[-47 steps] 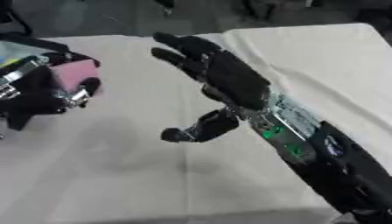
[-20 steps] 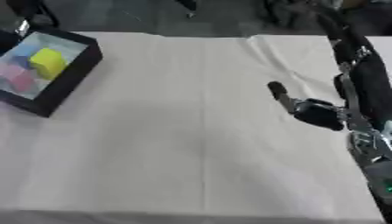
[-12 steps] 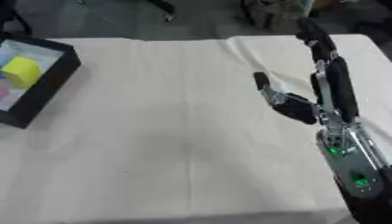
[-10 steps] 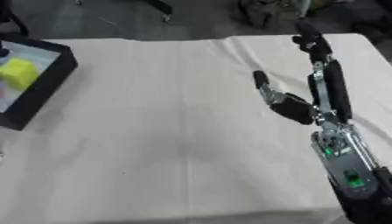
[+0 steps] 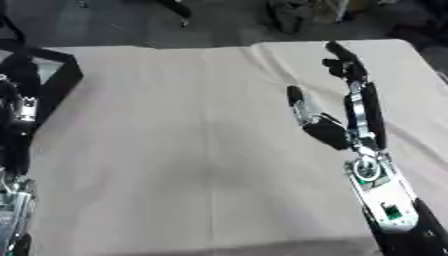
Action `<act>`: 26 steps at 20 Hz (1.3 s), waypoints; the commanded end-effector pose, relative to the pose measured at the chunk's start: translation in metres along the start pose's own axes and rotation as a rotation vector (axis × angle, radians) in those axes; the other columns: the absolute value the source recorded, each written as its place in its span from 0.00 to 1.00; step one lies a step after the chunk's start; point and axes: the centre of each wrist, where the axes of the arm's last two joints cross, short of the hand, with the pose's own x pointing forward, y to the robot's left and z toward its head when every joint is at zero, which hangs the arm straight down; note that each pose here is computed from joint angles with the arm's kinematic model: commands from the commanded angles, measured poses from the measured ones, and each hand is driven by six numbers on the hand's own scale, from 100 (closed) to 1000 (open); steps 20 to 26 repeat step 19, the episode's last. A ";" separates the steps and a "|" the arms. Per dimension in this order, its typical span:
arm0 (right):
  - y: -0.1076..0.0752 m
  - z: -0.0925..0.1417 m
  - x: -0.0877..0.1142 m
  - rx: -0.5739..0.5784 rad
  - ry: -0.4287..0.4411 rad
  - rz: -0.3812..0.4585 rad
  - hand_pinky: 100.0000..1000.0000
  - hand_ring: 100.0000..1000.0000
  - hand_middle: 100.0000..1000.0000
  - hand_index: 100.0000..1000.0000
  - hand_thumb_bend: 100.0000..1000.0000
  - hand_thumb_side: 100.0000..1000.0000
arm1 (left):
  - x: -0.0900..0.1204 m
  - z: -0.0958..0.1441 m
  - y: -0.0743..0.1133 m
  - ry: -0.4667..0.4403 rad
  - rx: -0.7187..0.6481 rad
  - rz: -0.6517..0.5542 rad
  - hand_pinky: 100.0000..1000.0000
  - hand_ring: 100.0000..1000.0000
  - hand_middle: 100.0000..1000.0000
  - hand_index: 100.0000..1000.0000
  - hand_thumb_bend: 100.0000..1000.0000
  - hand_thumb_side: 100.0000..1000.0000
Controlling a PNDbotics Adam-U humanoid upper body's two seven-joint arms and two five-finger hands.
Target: Pick up the objects with one hand, pass them to the other hand, and then place them into the box on the other side of the table.
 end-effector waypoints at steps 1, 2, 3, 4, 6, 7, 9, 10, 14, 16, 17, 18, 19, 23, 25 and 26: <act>-0.001 -0.007 0.007 0.001 -0.023 -0.006 0.77 0.75 0.79 0.71 0.19 0.40 | 0.002 0.001 -0.020 0.007 -0.180 0.091 0.72 0.87 0.86 0.83 0.36 0.84; -0.001 -0.008 0.008 0.000 -0.023 -0.004 0.76 0.74 0.77 0.69 0.17 0.40 | 0.001 0.002 -0.024 0.016 -0.258 0.106 0.72 0.87 0.86 0.83 0.35 0.86; -0.001 -0.009 0.009 -0.005 -0.018 -0.001 0.75 0.72 0.73 0.62 0.16 0.40 | 0.000 0.004 -0.027 0.024 -0.323 0.122 0.72 0.87 0.86 0.83 0.35 0.86; -0.001 -0.010 0.009 -0.015 -0.009 0.005 0.73 0.68 0.67 0.52 0.16 0.38 | -0.002 0.005 -0.029 0.033 -0.371 0.137 0.73 0.87 0.86 0.82 0.35 0.87; -0.002 -0.011 0.009 -0.072 0.027 0.028 0.69 0.62 0.58 0.34 0.14 0.30 | -0.005 0.008 -0.031 0.047 -0.440 0.161 0.73 0.88 0.87 0.82 0.35 0.87; -0.002 -0.012 0.010 -0.100 0.040 0.045 0.69 0.61 0.56 0.29 0.13 0.29 | -0.007 0.009 -0.031 0.054 -0.460 0.166 0.73 0.88 0.89 0.82 0.35 0.88; -0.003 -0.014 0.010 -0.147 0.043 0.106 0.69 0.61 0.51 0.23 0.14 0.34 | -0.010 0.013 -0.031 0.072 -0.482 0.168 0.74 0.90 0.93 0.81 0.34 0.88; -0.002 -0.013 0.010 -0.177 0.060 0.130 0.68 0.60 0.48 0.23 0.18 0.34 | -0.011 0.014 -0.031 0.079 -0.486 0.168 0.74 0.90 0.94 0.81 0.32 0.89; 0.006 -0.008 0.010 -0.199 0.071 0.074 0.72 0.67 0.59 0.48 0.29 0.38 | -0.011 0.011 -0.034 0.078 -0.504 0.155 0.74 0.90 0.91 0.83 0.34 0.89; 0.002 -0.010 0.010 -0.161 0.015 0.080 0.70 0.64 0.55 0.28 0.26 0.27 | -0.011 0.012 -0.036 0.081 -0.522 0.132 0.75 0.90 0.91 0.85 0.34 0.89; 0.000 -0.012 0.010 -0.166 0.005 0.087 0.70 0.63 0.52 0.24 0.24 0.26 | -0.011 0.012 -0.036 0.083 -0.532 0.123 0.75 0.90 0.91 0.87 0.35 0.90; -0.001 -0.012 0.010 -0.185 0.012 0.094 0.70 0.63 0.51 0.23 0.26 0.27 | -0.012 0.013 -0.036 0.089 -0.537 0.107 0.74 0.90 0.91 0.88 0.34 0.91; 0.000 -0.012 0.009 -0.200 0.030 0.098 0.70 0.63 0.52 0.24 0.28 0.27 | -0.013 0.013 -0.036 0.096 -0.537 0.091 0.74 0.90 0.91 0.87 0.35 0.91; 0.000 -0.012 0.009 -0.200 0.030 0.098 0.70 0.63 0.52 0.24 0.28 0.27 | -0.013 0.013 -0.036 0.096 -0.537 0.091 0.74 0.90 0.91 0.87 0.35 0.91; 0.000 -0.012 0.009 -0.200 0.030 0.098 0.70 0.63 0.52 0.24 0.28 0.27 | -0.013 0.013 -0.036 0.096 -0.537 0.091 0.74 0.90 0.91 0.87 0.35 0.91; 0.000 -0.012 0.009 -0.200 0.030 0.098 0.70 0.63 0.52 0.24 0.28 0.27 | -0.013 0.013 -0.036 0.096 -0.537 0.091 0.74 0.90 0.91 0.87 0.35 0.91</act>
